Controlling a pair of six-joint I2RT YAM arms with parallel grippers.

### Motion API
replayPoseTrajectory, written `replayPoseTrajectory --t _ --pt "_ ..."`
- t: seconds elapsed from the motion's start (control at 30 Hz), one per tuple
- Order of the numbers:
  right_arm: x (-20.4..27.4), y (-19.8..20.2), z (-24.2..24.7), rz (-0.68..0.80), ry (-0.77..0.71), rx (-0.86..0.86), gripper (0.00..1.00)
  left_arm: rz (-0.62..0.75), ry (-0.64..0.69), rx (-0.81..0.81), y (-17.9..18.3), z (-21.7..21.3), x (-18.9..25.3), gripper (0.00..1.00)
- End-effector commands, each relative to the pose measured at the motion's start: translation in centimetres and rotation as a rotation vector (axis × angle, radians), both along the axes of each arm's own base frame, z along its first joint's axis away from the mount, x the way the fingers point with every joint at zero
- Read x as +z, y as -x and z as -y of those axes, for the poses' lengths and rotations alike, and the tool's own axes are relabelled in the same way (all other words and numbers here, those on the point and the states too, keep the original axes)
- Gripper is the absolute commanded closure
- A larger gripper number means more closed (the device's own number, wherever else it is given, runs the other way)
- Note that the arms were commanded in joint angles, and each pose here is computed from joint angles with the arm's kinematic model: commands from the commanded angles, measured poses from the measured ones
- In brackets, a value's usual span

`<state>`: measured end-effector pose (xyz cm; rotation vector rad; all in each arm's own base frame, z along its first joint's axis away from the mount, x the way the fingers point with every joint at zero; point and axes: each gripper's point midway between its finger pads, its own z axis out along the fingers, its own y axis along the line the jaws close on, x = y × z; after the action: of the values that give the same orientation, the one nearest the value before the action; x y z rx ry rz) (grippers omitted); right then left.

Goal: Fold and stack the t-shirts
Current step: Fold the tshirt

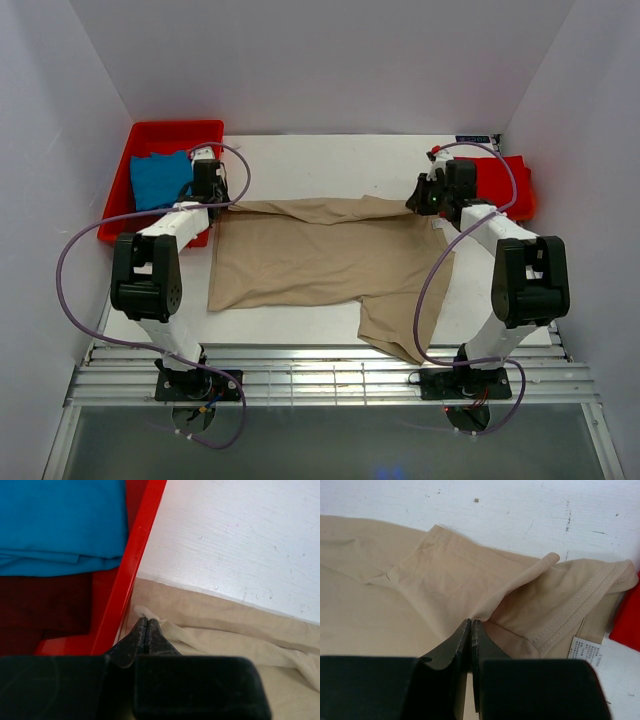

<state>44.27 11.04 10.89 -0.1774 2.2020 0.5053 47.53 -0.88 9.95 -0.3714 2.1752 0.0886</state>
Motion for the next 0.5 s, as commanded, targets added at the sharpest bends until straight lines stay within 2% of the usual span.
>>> replayPoseTrajectory --t 0.0,0.47 --pt "1.5 0.5 0.2 0.049 0.022 0.006 0.92 -0.001 -0.018 0.009 1.0 -0.4 0.8 1.0" --pt "1.9 2.1 1.4 0.056 0.073 -0.021 0.92 -0.121 -0.062 0.033 3.9 -1.4 -1.9 1.0"
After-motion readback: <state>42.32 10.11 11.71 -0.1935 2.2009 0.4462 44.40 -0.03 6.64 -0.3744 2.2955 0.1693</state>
